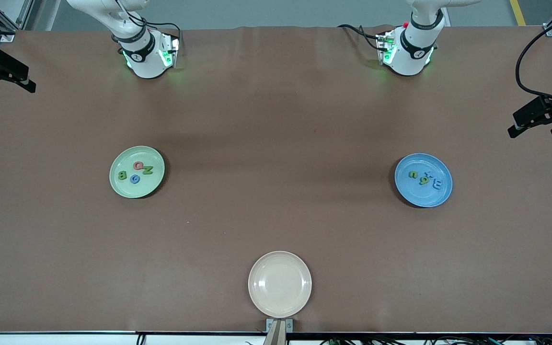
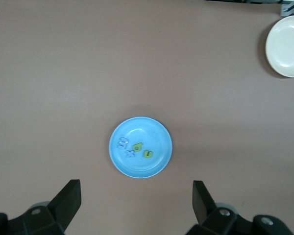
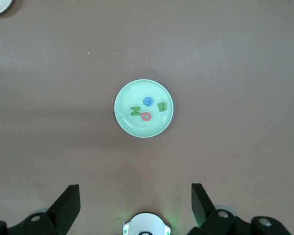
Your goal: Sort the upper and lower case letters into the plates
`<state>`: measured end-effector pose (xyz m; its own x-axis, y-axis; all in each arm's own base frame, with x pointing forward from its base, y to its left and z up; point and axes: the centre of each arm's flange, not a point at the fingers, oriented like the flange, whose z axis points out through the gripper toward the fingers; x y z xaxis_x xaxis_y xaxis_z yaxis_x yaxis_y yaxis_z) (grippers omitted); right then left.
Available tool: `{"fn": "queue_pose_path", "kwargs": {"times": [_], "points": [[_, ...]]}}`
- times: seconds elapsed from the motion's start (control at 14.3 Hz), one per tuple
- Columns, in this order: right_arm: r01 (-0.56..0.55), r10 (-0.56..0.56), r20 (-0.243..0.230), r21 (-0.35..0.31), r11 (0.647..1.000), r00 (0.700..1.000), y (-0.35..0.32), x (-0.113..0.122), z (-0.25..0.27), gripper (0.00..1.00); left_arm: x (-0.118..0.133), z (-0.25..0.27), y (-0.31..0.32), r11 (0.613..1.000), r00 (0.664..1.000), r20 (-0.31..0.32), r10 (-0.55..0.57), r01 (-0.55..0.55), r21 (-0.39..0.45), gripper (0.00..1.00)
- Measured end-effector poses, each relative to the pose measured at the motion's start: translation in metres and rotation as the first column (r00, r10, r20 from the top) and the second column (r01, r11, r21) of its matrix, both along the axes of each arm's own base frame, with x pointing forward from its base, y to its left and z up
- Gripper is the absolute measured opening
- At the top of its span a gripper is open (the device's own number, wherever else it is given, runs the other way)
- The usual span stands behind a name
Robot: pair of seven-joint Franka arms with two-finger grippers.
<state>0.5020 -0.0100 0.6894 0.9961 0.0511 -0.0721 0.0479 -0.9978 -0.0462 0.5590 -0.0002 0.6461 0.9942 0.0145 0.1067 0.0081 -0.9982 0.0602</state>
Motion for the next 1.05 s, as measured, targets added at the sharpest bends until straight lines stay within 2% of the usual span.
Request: {"fn": "queue_pose_path", "kwargs": {"times": [0.42, 1.05], "points": [[0.008, -0.008, -0.002, 0.0, 1.0, 1.0, -0.0014, -0.0002, -0.0001, 1.0, 0.0, 0.0, 0.0005, 1.0, 1.0, 0.0, -0.002, 0.002, 0.021, 1.0], [0.024, -0.024, -0.001, -0.002, 1.0, 1.0, -0.0017, -0.0001, 0.0, 1.0, 0.0, 0.0008, -0.0011, 1.0, 1.0, 0.002, 0.003, -0.003, -0.001, 1.0]]}}
